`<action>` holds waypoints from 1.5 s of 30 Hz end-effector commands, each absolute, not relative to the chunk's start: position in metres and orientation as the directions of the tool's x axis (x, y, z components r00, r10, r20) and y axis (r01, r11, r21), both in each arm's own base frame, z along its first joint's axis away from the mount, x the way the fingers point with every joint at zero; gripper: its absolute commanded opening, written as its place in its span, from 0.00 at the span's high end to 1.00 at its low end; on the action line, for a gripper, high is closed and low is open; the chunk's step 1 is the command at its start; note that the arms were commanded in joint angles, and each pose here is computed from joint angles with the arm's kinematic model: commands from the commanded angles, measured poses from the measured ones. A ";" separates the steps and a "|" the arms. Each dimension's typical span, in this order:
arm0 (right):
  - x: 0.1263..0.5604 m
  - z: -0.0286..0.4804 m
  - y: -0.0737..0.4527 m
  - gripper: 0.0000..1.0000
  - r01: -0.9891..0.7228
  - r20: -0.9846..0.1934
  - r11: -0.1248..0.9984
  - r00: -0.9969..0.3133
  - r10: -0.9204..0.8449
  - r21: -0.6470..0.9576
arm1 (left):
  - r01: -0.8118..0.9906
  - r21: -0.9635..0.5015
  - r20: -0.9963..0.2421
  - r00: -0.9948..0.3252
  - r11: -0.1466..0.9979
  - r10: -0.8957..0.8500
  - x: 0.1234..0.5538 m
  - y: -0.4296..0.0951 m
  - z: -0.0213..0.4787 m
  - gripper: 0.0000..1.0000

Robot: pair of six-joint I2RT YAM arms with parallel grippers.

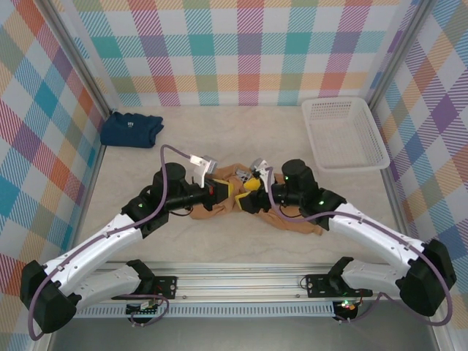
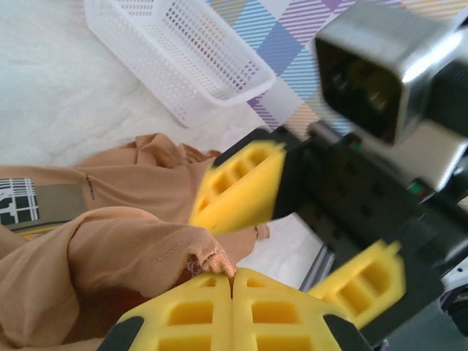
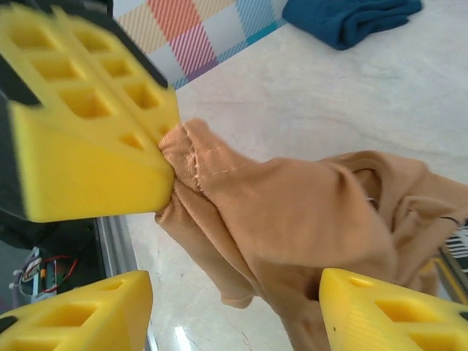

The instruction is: Fold the inside-out t-shirt

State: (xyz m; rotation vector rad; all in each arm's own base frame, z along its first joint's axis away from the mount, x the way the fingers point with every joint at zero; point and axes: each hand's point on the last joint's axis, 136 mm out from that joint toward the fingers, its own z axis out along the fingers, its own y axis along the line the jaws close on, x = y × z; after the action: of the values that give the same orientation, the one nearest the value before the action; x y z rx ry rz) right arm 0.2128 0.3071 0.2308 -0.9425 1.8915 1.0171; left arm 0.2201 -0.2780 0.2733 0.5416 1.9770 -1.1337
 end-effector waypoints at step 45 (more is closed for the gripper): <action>0.192 0.134 0.241 0.84 -0.807 -0.897 0.568 -0.362 -0.255 0.164 | 0.440 -0.722 -0.477 -0.876 0.533 0.077 0.251 -0.313 0.170 1.00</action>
State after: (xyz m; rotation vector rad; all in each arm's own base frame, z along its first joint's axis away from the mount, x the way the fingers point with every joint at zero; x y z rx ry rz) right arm 0.1849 0.2476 0.1353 -0.9348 1.8193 0.8069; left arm 0.2416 -0.3187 0.1236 0.4079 2.5938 -1.2616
